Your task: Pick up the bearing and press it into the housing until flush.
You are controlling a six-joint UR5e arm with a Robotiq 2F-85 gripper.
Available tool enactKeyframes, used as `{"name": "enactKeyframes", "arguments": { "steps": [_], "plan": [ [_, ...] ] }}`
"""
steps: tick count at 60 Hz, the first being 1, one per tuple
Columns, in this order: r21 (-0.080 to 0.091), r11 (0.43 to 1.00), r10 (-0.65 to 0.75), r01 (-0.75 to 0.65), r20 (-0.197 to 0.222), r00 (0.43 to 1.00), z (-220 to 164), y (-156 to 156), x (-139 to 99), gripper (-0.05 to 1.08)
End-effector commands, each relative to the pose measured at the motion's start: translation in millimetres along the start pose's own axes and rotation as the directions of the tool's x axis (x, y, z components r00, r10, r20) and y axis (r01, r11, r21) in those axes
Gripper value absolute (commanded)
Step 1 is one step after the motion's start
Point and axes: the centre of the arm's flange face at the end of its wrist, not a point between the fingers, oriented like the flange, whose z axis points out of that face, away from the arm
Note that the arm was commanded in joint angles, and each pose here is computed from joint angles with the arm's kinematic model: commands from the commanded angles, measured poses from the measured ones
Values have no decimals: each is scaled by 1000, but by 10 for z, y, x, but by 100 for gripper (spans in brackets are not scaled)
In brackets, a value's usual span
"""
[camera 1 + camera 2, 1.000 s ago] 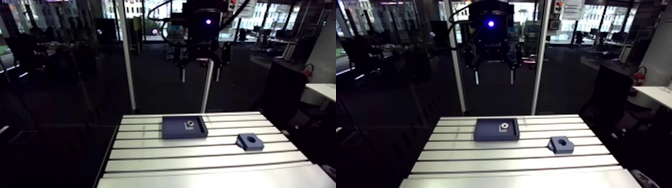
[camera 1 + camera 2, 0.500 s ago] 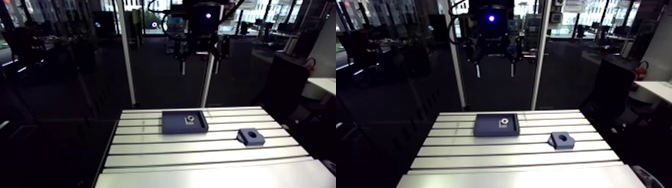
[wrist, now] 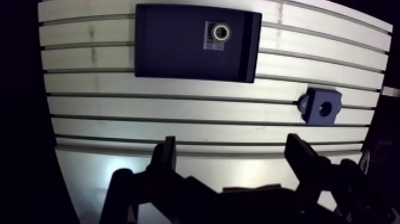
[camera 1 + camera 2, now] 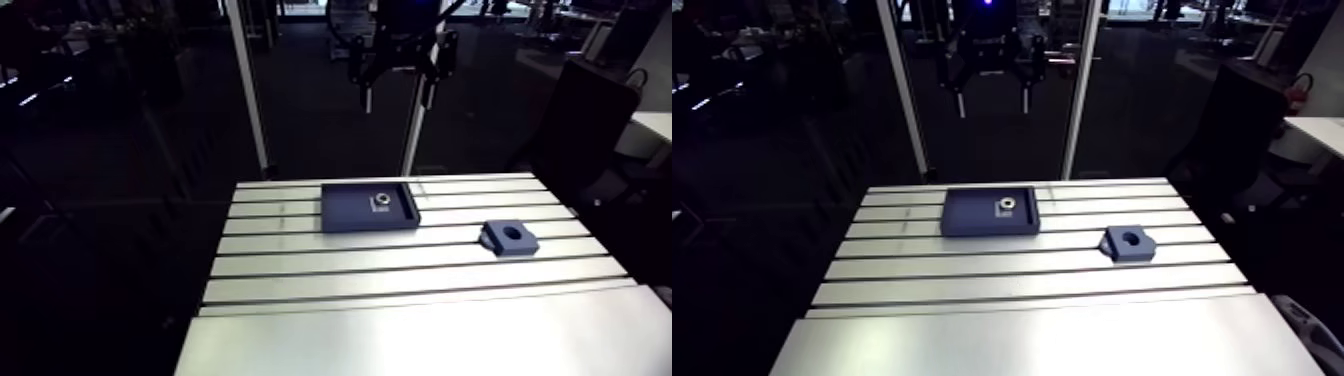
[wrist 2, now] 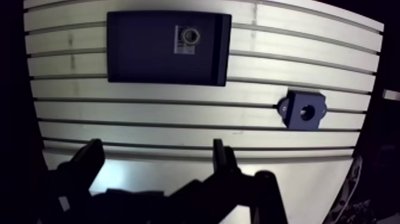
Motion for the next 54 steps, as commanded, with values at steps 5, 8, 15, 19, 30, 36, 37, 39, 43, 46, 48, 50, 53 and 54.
{"name": "enactKeyframes", "arguments": {
  "steps": [5,8,15,19,30,36,37,39,43,46,48,50,53,54],
  "plan": [
    [-5,1000,-18,18,-37,999,292,42,281,1],
    [-4,1000,-18,18,-34,999,314,45,300,1],
    [-2,1000,-19,19,-16,1000,447,61,360,1],
    [-1,1000,-21,21,-7,1000,526,52,376,1],
    [4,1000,-13,13,-34,999,676,69,469,1],
    [3,1000,3,-3,-27,1000,744,127,475,1],
    [3,1000,8,-8,-21,1000,777,138,475,1],
    [4,1000,10,-10,-18,1000,801,137,474,1],
    [7,1000,14,-14,-6,1000,867,152,473,1],
    [9,1000,20,-19,-2,1000,906,176,474,1],
    [9,1000,20,-19,-2,1000,906,176,474,1],
    [10,1000,25,-25,-6,1000,918,213,481,1],
    [11,999,31,-31,-10,999,982,249,515,1],
    [11,999,33,-32,-12,999,1005,253,531,1]
  ]
}}
